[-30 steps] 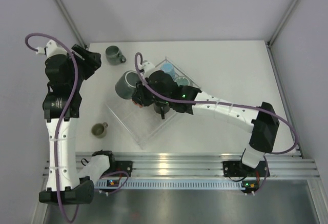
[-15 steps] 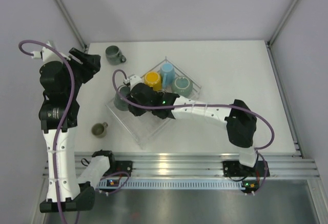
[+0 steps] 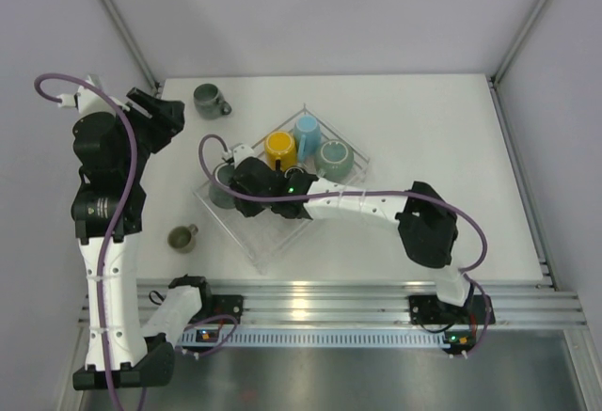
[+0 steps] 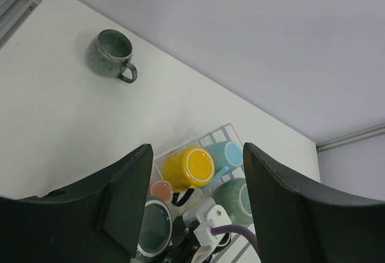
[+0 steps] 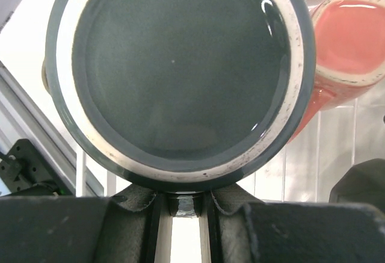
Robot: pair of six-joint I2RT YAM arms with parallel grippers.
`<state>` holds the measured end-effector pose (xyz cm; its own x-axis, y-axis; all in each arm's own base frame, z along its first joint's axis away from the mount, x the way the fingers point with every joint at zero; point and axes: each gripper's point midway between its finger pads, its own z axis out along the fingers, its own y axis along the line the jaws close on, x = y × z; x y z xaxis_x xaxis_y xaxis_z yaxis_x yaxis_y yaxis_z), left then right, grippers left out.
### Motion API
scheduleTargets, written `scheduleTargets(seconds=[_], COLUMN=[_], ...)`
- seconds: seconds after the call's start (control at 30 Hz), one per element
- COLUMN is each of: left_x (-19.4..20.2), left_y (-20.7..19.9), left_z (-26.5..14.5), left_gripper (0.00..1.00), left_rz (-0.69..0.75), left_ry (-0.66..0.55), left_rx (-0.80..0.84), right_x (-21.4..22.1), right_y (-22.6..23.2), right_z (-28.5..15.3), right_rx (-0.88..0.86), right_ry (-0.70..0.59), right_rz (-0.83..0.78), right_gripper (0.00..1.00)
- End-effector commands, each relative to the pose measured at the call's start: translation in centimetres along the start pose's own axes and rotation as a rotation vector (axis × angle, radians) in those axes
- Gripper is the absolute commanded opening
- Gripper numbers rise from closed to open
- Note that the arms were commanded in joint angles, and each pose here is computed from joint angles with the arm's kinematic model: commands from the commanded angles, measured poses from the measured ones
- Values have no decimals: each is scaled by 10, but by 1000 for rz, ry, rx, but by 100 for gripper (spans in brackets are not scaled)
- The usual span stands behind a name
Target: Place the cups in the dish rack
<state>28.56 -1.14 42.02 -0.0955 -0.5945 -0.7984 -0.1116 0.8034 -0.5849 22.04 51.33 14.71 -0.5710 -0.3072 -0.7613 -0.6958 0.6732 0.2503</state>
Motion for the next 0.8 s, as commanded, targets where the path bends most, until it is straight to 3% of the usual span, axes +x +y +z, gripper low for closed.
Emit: scheduleTargets(seconds=[0.0, 0.53, 0.77], left_x=[-5, -3, 0], left_y=[1, 1, 3], left_z=[-2, 0, 3], left_gripper=[67, 67, 67], left_rz=[11, 2, -6], left_ry=[-23, -15, -5], left_rx=[-4, -4, -11], right_x=[-46, -23, -18], right_y=[30, 15, 14], right_z=[-5, 24, 33], right_rx=[-72, 7, 19], right_ry=[-133, -82, -69], right_rz=[12, -24, -43], right_gripper=[0, 0, 13])
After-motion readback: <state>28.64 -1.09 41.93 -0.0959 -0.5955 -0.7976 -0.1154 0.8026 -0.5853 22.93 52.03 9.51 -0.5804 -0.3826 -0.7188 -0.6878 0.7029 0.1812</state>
